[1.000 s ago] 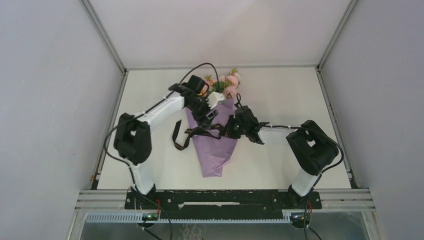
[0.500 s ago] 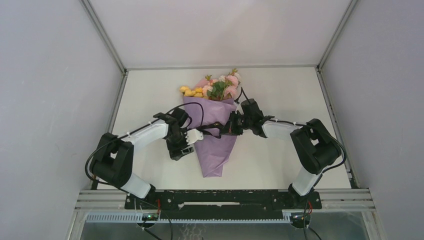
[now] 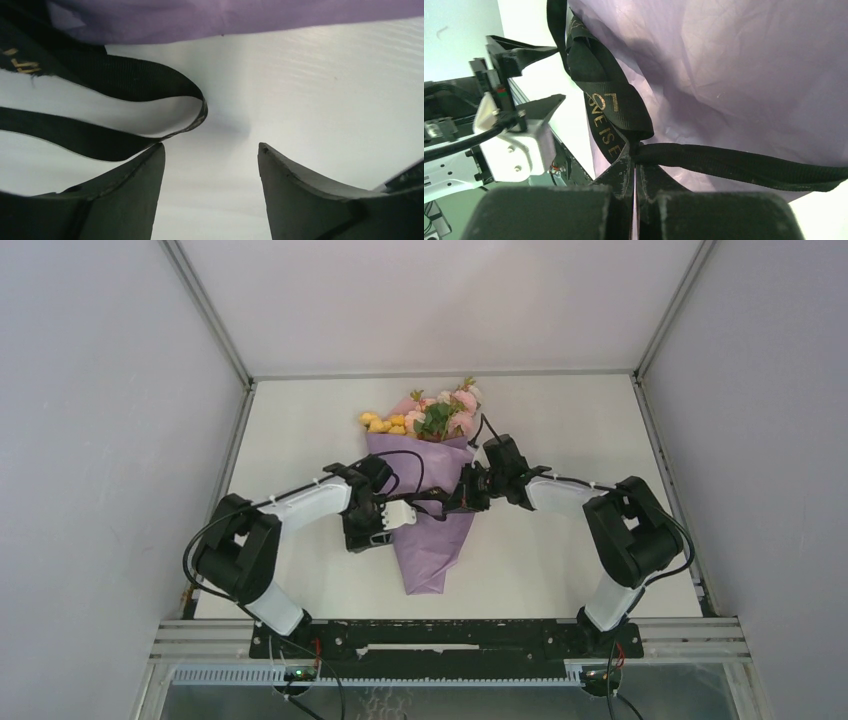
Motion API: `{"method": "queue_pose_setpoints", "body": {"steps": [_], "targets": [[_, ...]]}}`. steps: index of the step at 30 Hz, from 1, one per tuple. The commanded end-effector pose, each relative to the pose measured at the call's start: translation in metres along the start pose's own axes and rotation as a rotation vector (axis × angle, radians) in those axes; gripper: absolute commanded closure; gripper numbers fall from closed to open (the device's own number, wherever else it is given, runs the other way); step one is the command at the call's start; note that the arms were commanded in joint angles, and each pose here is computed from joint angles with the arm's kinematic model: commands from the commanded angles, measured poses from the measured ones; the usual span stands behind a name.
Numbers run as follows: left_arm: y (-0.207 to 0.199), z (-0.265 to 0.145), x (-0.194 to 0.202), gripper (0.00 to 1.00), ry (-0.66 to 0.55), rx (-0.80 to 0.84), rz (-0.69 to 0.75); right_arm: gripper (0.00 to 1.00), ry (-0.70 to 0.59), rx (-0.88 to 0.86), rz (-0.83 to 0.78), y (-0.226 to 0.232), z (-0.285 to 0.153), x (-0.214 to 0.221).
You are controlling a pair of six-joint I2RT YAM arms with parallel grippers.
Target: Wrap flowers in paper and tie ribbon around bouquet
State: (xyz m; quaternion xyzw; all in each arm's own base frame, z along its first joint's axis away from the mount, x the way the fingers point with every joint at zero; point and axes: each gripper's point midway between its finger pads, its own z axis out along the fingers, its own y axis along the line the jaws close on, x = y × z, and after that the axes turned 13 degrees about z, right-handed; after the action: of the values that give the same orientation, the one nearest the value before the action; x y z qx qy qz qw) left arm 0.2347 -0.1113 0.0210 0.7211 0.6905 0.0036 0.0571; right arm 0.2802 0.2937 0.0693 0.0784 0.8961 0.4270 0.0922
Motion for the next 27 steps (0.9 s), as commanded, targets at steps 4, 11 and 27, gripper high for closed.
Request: {"method": "queue_pose_setpoints", "body": {"steps": [4,11,27], "targets": [[-0.006,-0.07,-0.025,0.26,-0.128,0.096,0.165,1.0,-0.005,-0.029,-0.053,0.015,-0.009,-0.01],[0.023,-0.018,-0.011,0.19,-0.007,0.046,0.238,1.0,0.0,-0.034,-0.047,0.016,-0.009,-0.012],[0.058,-0.008,0.009,1.0,-0.025,-0.086,-0.017,1.0,0.125,-0.027,-0.123,0.015,-0.025,0.005]]}}
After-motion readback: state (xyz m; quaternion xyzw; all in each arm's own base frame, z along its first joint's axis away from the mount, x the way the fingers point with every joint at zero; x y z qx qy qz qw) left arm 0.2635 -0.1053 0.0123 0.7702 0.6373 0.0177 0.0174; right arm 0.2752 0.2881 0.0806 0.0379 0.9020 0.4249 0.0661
